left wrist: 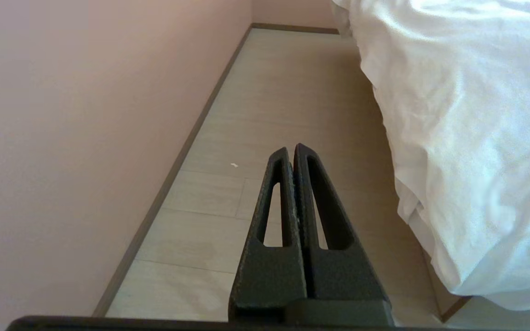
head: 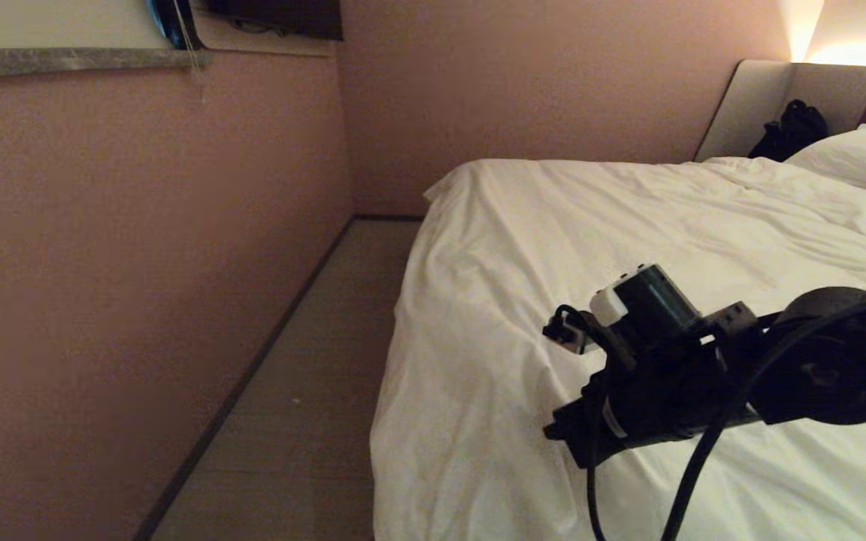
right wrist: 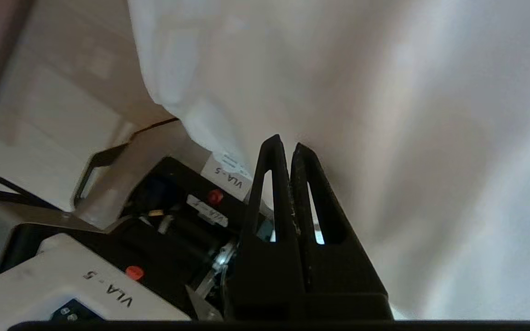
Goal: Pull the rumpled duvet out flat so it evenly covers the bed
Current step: Flatten the corners of the folded blanket
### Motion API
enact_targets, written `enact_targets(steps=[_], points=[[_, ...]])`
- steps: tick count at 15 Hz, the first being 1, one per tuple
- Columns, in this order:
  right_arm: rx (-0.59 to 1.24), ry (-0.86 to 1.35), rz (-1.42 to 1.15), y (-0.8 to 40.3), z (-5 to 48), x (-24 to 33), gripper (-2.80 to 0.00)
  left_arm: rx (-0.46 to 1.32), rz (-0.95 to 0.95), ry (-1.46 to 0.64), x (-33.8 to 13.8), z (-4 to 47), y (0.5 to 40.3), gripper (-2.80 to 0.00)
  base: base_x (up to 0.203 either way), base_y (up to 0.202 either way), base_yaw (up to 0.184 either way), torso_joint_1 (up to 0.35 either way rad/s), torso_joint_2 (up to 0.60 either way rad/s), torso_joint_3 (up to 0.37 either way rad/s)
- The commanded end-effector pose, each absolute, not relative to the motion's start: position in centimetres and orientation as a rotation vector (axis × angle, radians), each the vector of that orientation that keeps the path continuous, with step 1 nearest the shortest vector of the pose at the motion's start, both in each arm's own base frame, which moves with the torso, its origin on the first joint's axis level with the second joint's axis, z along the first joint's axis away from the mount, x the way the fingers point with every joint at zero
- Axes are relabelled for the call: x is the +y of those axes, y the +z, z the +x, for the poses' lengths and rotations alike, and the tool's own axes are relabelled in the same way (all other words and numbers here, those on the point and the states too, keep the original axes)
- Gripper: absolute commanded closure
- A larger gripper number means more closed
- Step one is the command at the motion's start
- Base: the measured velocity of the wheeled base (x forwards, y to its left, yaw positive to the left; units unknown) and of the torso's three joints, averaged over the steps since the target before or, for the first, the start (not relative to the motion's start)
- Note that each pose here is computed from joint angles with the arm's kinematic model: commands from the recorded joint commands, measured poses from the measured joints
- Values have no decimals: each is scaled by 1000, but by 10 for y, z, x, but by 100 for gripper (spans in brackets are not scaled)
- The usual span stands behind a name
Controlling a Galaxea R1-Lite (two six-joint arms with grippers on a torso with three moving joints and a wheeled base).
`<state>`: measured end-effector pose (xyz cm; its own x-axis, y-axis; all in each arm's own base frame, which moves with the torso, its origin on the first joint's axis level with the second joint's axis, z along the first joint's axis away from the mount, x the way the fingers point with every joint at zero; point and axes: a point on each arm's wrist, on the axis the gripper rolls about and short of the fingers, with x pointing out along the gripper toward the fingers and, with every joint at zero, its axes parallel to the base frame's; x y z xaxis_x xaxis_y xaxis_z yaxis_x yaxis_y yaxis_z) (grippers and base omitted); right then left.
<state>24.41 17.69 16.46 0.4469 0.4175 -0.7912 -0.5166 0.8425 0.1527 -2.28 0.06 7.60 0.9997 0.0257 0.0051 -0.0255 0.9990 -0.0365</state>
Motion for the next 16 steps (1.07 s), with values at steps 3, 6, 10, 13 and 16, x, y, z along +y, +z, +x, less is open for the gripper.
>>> enact_targets(steps=[3,6,10,13,16], points=[[937,548,-124,162,247,177,0,-7,-37,26,1,-23,76,0,0,0,0,0,0,0],[943,540,-120,159,250,176,-280,-7,-37,26,1,-23,76,0,0,0,0,0,0,0],[881,466,-49,171,268,156,-280,-7,-38,26,1,-23,76,0,0,0,0,0,0,0],[814,413,-36,190,272,127,-280,-7,-37,26,1,-23,76,0,0,0,0,0,0,0],[813,460,-138,187,244,116,-280,-7,-37,26,1,-23,76,0,0,0,0,0,0,0]])
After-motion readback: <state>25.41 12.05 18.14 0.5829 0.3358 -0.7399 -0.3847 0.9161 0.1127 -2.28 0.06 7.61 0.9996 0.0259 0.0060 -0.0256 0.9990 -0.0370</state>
